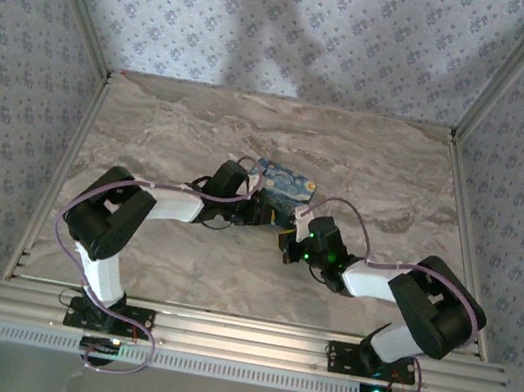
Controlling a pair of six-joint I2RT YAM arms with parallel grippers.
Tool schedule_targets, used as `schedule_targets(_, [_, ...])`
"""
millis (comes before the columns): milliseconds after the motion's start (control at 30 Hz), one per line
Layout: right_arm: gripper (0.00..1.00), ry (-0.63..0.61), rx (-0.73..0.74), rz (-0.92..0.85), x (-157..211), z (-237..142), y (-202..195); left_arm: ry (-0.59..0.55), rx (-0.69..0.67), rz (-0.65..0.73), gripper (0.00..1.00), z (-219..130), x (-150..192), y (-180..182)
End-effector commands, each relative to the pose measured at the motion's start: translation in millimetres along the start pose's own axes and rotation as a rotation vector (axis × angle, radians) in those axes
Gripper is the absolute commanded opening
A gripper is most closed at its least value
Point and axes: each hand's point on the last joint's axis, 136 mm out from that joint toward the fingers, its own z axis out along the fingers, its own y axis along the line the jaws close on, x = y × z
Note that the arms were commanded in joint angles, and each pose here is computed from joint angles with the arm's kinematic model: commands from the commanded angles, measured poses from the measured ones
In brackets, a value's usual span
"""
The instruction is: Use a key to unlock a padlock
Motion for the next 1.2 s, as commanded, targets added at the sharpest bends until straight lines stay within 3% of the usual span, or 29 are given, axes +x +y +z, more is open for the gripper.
schedule_targets(0, [0.00, -0.038, -0.015, 0.022, -4, 2, 0, -0.021, 0.059, 0.026, 0.23, -8, -9, -25])
schedule_targets(1167, [0.00, -0.120, -0.063, 0.126, -3, 12, -11, -0.028, 0.052, 0.030, 0.23, -8, -9, -28])
